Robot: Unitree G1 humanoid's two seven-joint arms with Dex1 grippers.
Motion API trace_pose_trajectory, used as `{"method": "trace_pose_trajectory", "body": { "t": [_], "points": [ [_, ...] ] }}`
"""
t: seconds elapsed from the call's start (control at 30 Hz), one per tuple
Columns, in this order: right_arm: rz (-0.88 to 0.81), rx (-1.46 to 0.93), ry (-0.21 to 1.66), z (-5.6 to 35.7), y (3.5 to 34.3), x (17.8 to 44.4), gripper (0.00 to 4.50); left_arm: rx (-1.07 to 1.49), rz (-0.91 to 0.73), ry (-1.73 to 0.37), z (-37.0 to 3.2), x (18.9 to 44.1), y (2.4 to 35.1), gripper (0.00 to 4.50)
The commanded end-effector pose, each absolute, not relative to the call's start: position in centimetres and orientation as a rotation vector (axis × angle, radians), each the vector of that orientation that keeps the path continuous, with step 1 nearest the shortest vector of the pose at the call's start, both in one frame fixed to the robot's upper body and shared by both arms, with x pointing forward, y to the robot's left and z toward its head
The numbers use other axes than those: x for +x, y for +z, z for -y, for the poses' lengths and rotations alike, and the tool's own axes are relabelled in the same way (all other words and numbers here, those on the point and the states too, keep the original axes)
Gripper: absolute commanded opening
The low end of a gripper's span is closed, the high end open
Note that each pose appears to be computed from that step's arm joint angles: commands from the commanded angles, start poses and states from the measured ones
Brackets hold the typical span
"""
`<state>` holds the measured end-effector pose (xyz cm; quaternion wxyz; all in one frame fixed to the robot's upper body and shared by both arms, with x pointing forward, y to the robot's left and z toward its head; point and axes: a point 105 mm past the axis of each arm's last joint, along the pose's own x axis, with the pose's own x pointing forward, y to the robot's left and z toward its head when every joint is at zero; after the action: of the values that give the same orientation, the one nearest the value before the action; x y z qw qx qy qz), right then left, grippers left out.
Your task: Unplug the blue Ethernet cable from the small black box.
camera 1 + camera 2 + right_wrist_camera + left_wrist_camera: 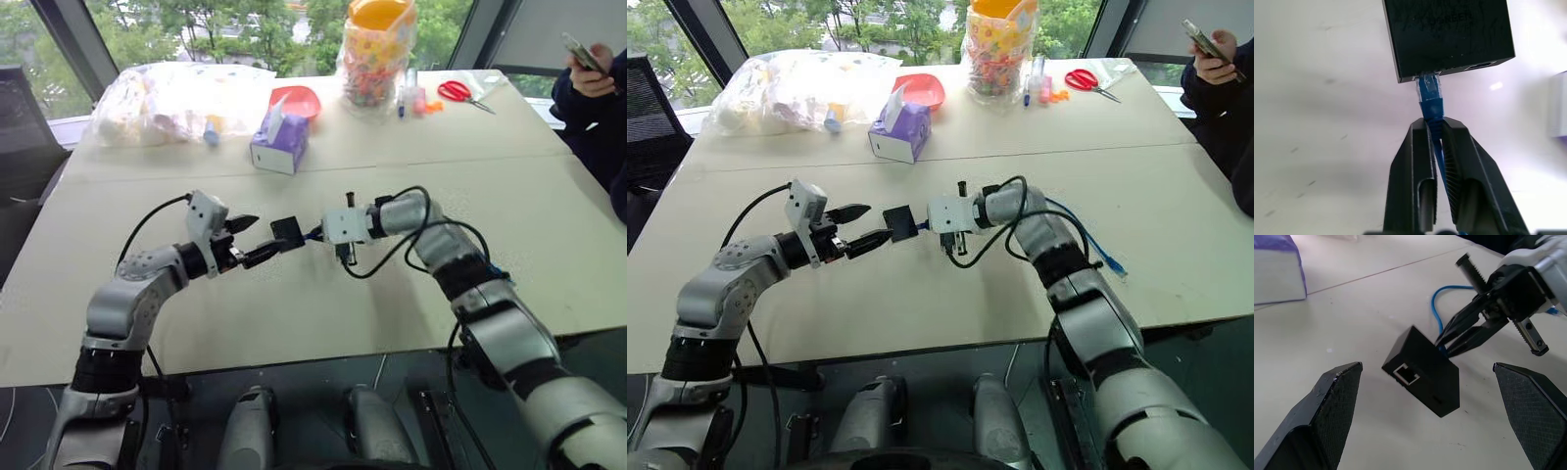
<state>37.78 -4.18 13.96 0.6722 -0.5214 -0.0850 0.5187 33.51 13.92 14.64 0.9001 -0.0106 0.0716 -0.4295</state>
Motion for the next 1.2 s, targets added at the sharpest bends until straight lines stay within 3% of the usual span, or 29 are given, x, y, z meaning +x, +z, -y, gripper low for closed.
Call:
{"method": "trace_pose_trajectory", "body": {
  "t": [0.03,0.2,0.4,0.5,0.67,0.77,0.9,1.0,1.03,1.1,1.2],
  "points": [
    [0.449,-1.3,0.975,3.4,17.7,36.8,0.01,-0.039,-0.131,-0.954,-13.2,34.0,16.0,4.5],
    [0.548,-1.344,0.884,2.7,18.0,35.1,0.01,-0.069,-0.138,-0.998,-12.7,34.6,16.7,4.5],
    [0.546,-1.359,0.872,2.8,17.8,34.6,0.01,-0.085,-0.124,-1.015,-12.2,35.0,17.2,4.5],
    [0.538,-1.365,0.862,3.0,17.9,34.7,0.0,-0.094,-0.118,-1.023,-12.0,35.0,17.3,3.61],
    [0.532,-1.368,0.851,3.2,18.1,34.9,0.0,-0.1,-0.113,-1.034,-11.9,34.8,17.3,1.46],
    [0.523,-1.376,0.849,3.4,18.1,35.0,0.0,-0.105,-0.117,-1.032,-12.0,34.8,17.2,0.53],
    [0.489,-1.344,0.86,3.8,18.2,35.3,0.0,-0.098,-0.127,-1.043,-12.0,34.7,17.2,0.53],
    [0.337,-1.102,0.995,4.3,18.6,35.3,0.0,-0.09,-0.153,-1.106,-12.0,34.1,17.3,0.53],
    [0.279,-0.986,1.055,4.5,19.0,35.1,0.8,-0.079,-0.156,-1.133,-12.1,33.8,17.3,0.53],
    [0.203,-0.855,1.141,4.7,19.4,34.6,1.55,-0.055,-0.156,-1.164,-12.1,33.4,17.4,0.53],
    [0.046,-0.706,1.31,5.7,19.5,33.5,3.12,0.006,-0.156,-1.228,-12.4,32.8,17.6,0.53]
  ]
}}
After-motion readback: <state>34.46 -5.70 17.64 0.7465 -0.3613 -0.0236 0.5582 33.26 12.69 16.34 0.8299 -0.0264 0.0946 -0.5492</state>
